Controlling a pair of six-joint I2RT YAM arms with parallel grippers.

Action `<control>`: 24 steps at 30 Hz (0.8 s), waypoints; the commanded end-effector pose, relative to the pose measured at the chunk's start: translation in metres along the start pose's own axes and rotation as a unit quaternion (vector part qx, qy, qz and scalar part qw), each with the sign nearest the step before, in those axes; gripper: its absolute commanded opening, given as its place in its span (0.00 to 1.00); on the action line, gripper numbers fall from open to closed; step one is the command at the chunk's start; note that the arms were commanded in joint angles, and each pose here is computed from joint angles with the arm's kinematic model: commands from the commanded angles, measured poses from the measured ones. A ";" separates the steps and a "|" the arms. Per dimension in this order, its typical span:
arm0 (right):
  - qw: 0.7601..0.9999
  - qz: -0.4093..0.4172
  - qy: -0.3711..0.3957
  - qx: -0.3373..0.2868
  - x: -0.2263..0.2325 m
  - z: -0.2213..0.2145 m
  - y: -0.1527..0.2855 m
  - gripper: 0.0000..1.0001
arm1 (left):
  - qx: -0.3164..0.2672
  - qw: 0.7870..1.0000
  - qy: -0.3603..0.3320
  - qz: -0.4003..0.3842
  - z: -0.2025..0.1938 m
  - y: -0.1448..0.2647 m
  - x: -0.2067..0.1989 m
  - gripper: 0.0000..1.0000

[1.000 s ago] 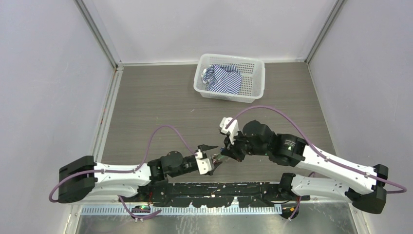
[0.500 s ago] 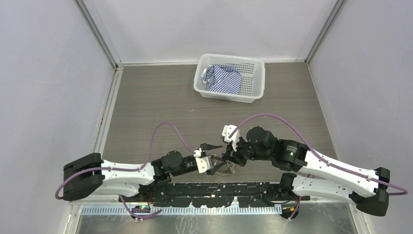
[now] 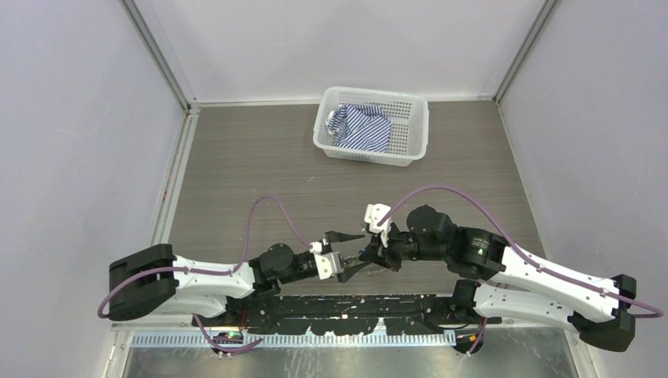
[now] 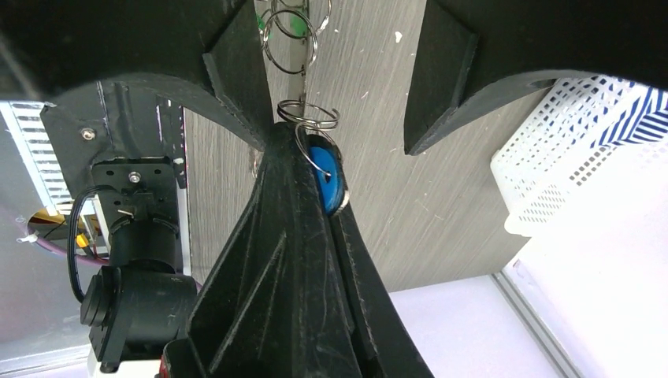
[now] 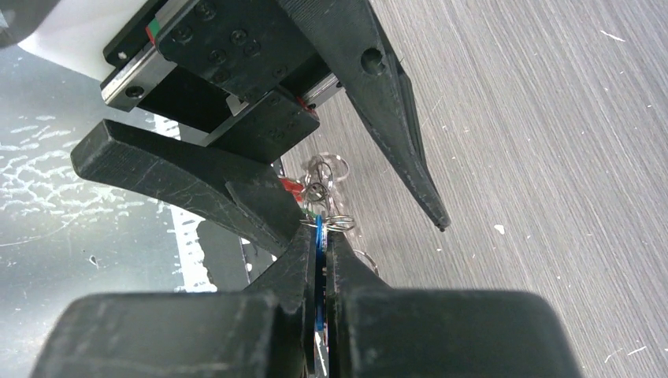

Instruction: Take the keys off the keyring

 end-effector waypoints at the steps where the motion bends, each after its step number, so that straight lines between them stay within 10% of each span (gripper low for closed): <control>1: 0.997 0.026 0.013 -0.068 0.011 0.029 0.013 0.01 | -0.049 0.999 0.004 0.013 0.017 -0.006 0.007 0.61; 24: 0.996 0.008 -0.008 -0.091 0.015 0.041 0.025 0.01 | -0.078 0.997 0.016 -0.010 0.027 -0.006 0.000 0.40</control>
Point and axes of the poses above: each gripper's point midway between its finger pads, its own y axis back along the fingers, its own x axis along the line the jaws close on, z = x × y, the point moved 9 cm from there along y, back along the fingers, and after that the axes turned 8 degrees about -y, right-handed, at the moved point
